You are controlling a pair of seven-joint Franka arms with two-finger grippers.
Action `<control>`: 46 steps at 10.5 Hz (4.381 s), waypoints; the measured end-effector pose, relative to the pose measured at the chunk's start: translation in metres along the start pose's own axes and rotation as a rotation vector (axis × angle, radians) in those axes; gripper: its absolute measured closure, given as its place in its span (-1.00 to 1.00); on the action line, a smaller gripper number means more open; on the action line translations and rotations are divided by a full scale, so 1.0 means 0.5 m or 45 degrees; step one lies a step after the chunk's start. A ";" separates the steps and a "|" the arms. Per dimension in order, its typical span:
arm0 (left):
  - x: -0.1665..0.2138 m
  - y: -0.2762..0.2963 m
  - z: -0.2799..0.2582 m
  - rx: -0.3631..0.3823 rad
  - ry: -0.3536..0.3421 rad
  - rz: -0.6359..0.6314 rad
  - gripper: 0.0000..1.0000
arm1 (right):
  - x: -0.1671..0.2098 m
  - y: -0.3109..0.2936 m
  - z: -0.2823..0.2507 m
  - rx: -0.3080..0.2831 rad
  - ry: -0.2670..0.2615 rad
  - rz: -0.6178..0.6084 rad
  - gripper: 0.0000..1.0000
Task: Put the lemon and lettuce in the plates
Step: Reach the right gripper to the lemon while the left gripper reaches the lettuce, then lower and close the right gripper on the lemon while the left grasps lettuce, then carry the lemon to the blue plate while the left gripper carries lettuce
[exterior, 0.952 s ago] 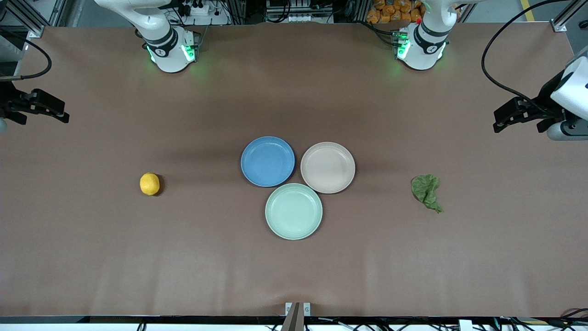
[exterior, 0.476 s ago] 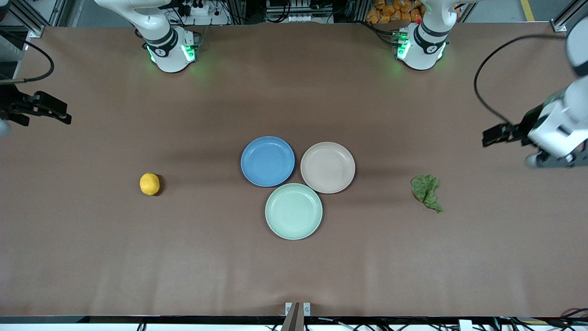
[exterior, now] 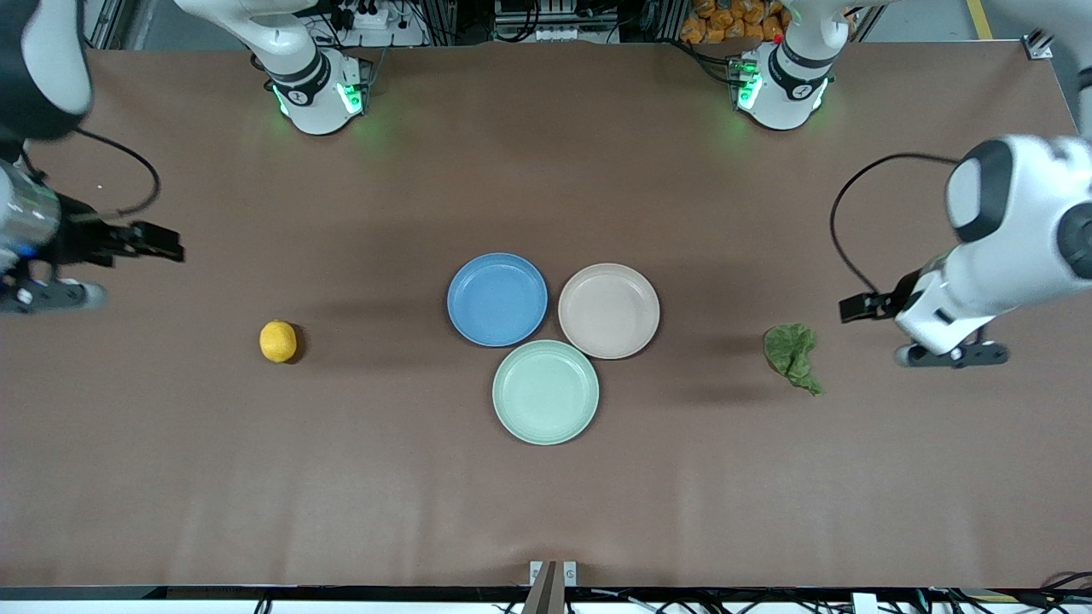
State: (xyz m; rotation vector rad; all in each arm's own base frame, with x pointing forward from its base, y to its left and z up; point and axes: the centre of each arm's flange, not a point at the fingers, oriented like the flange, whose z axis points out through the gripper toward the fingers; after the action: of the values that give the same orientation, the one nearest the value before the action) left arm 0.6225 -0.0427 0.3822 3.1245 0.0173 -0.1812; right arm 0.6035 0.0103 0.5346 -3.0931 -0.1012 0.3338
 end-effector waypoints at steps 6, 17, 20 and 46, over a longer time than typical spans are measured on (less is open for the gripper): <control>0.028 0.001 0.272 -0.027 -0.082 -0.002 -1.00 | 0.111 0.011 0.186 0.029 -0.044 0.015 -1.00; 0.036 0.033 0.411 -0.030 -0.098 0.032 0.08 | 0.105 0.075 0.589 -0.028 0.212 -0.030 -1.00; 0.044 0.038 0.398 0.032 -0.070 0.011 0.95 | 0.099 0.075 0.651 -0.044 0.250 -0.032 -1.00; -0.050 0.552 0.182 -0.008 -0.037 -0.389 0.96 | 0.017 -0.652 0.603 -0.040 0.227 -0.054 -0.19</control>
State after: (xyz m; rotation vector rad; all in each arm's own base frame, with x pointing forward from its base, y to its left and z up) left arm 0.5902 -0.3202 0.2978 3.0933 0.4944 -0.2285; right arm 0.5269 0.3424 0.2500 -3.1288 -0.1687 0.0551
